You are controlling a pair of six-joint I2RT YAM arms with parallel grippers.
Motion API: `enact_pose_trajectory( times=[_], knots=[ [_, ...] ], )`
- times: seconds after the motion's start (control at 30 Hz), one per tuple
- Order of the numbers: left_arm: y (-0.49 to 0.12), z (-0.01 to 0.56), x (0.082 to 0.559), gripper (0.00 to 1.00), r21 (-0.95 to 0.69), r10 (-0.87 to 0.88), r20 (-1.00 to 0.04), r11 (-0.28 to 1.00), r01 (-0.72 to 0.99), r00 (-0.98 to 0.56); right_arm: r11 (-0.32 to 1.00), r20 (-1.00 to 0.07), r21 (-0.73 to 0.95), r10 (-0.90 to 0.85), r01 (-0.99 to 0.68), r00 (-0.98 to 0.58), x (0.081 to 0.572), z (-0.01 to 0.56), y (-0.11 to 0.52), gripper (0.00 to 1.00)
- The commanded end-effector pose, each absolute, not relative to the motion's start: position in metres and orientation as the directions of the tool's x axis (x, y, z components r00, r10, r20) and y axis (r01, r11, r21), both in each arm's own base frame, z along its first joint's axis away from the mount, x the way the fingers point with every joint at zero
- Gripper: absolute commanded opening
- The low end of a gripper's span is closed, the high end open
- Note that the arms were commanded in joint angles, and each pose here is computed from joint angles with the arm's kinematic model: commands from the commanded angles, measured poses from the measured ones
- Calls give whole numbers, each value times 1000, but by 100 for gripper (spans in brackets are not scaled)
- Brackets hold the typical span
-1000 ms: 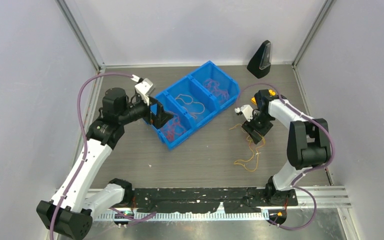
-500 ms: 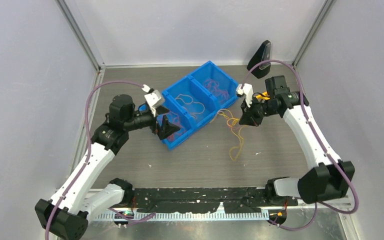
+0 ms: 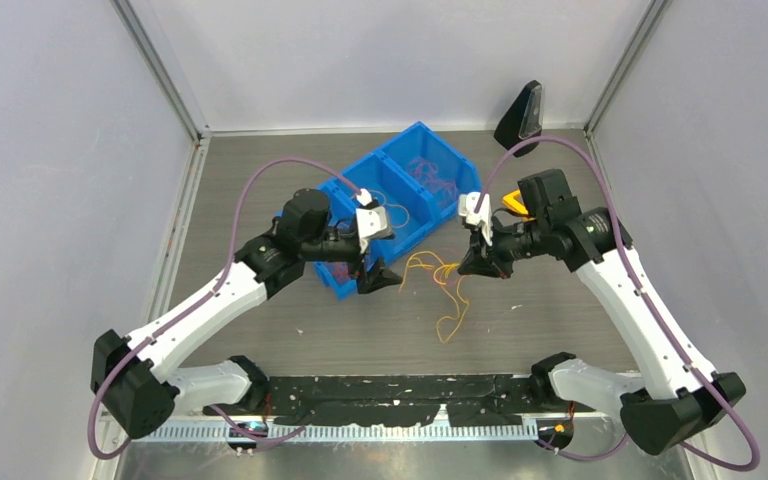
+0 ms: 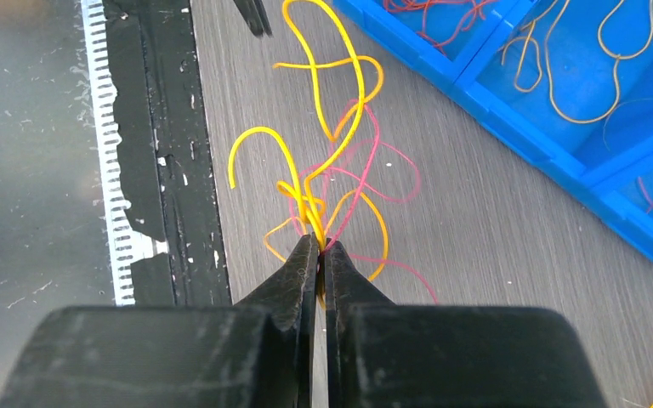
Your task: Untangle the cables
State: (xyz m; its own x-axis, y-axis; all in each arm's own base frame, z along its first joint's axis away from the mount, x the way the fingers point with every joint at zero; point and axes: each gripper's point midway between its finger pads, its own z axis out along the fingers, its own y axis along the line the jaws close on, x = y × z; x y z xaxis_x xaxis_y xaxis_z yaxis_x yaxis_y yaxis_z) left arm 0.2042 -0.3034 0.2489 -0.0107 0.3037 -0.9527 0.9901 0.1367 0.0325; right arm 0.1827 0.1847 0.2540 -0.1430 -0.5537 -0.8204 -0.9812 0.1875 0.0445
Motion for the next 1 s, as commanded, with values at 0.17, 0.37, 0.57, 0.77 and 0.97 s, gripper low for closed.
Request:
enact_pose_trajectory(
  times=[0.17,0.37,0.57,0.77,0.97],
  knots=[
    [-347,288,199,92,70,192,-979,35,997,62,157,-832,-41,-553,-987,-54,170,270,188,6],
    [-364,289,202,70,-10,198,-980,26,1000,-15,149,-827,-57,-560,-987,-36,171,269,189,6],
    [-338,269,197,0,-4,295,-955,10,1000,-6,199,-801,-88,-597,-976,-50,177,267,178,5],
    [-266,276,214,0,14,286,-958,182,983,-39,400,-749,-68,-626,-914,-218,206,245,125,5],
    [-199,267,224,0,67,349,-935,332,941,-57,523,-694,19,-607,-852,-388,230,226,76,6]
  ],
)
